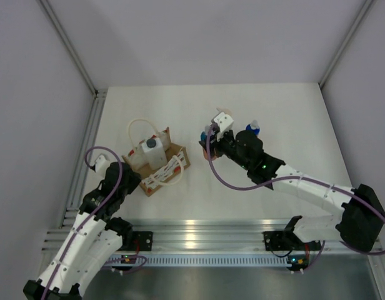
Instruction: Take the personal care products out of the canvas bag
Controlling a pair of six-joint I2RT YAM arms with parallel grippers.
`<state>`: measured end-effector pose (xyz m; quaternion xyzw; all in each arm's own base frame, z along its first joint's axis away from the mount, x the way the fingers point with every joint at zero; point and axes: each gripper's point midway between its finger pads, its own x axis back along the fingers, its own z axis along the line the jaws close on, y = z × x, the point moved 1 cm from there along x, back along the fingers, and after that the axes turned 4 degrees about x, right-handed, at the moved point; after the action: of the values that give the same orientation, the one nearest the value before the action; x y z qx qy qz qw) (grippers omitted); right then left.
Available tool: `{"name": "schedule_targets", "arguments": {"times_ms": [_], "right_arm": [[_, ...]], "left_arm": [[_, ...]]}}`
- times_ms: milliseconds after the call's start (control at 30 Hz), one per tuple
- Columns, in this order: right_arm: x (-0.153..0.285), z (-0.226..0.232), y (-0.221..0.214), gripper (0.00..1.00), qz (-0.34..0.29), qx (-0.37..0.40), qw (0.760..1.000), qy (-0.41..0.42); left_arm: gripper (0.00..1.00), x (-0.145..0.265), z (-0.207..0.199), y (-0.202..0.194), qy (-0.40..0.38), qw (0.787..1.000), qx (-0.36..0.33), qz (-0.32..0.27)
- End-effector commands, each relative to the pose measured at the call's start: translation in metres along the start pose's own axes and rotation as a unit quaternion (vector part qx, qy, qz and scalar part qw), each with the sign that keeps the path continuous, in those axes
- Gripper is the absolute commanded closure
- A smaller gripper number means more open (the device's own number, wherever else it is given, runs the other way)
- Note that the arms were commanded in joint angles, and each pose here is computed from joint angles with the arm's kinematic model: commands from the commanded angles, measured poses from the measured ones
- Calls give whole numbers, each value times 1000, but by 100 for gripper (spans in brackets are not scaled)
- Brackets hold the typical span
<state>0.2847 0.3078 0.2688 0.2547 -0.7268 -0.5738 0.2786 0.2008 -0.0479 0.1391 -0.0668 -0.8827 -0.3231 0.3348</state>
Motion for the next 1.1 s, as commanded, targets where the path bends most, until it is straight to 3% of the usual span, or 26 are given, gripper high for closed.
{"name": "schedule_targets", "arguments": {"times_ms": [0, 433, 867, 1067], "right_arm": [[13, -32, 53, 100, -128, -60, 989, -35], [3, -64, -5, 100, -124, -113, 983, -69], [-22, -57, -53, 100, -114, -82, 988, -64], [-29, -51, -80, 100, -79, -78, 992, -59]], "left_arm": [[65, 3, -4, 4, -10, 1000, -3, -5], [65, 3, -3, 4, -9, 1000, -10, -5], [65, 2, -1, 2, -8, 1000, -10, -3], [65, 2, -1, 3, -7, 1000, -15, -4]]}}
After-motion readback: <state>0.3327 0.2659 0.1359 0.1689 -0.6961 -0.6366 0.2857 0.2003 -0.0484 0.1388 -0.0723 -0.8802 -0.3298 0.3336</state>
